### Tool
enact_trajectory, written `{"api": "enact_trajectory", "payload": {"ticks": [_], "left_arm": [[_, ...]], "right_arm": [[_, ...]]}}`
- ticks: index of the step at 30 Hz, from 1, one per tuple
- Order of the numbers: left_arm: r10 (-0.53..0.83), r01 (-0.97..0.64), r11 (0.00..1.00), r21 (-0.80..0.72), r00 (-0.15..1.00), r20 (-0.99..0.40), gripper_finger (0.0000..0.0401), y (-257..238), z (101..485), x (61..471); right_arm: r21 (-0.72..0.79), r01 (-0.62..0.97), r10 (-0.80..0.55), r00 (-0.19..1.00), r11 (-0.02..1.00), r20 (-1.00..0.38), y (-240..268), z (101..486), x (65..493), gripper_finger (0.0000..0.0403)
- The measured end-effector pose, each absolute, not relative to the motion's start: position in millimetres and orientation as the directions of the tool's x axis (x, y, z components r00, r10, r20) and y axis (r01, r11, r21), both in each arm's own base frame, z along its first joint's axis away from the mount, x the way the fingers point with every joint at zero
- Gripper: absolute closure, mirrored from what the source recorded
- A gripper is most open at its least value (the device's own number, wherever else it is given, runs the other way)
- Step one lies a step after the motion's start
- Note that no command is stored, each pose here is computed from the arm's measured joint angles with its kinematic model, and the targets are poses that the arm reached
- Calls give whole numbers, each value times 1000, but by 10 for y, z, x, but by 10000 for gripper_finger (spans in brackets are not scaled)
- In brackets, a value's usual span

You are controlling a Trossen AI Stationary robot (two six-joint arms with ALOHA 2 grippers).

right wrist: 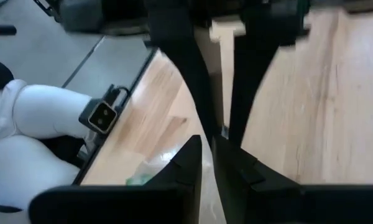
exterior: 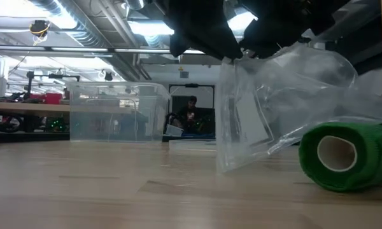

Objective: Roll bandage
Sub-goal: Open the transparent zip bag

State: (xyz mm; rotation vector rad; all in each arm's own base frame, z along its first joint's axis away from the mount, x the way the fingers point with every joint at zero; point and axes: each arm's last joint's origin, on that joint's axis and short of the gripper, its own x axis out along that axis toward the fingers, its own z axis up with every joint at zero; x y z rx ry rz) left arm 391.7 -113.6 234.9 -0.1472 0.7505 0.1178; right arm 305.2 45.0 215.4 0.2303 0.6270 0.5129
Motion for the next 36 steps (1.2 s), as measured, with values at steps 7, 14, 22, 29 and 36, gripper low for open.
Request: {"api": "enact_trajectory", "payload": {"ticks": [7,14,22,29,36], "left_arm": [[60,-159,984,-76,709,-703,391,-1132,2332,3900],[67,-154,986,-57,692,-719,391,-1126,2316,3883],[67,-127,991,-30,694,-717,391,-1126,2320,3884],[63,-124,992,-35,704,-708,391,-1129,2331,3893],[57,-107,994,-30,723,-688,391,-1135,2351,3911]], "right_arm": [[375,-388,537,668,842,-515,455,2131,3033,333],[371,-344,500,690,863,-523,445,2131,3042,249],[367,-335,491,693,868,-529,439,2127,3041,215],[375,-338,499,683,863,-533,442,2120,3034,214],[389,-342,513,666,855,-542,447,2106,3022,214]]}}
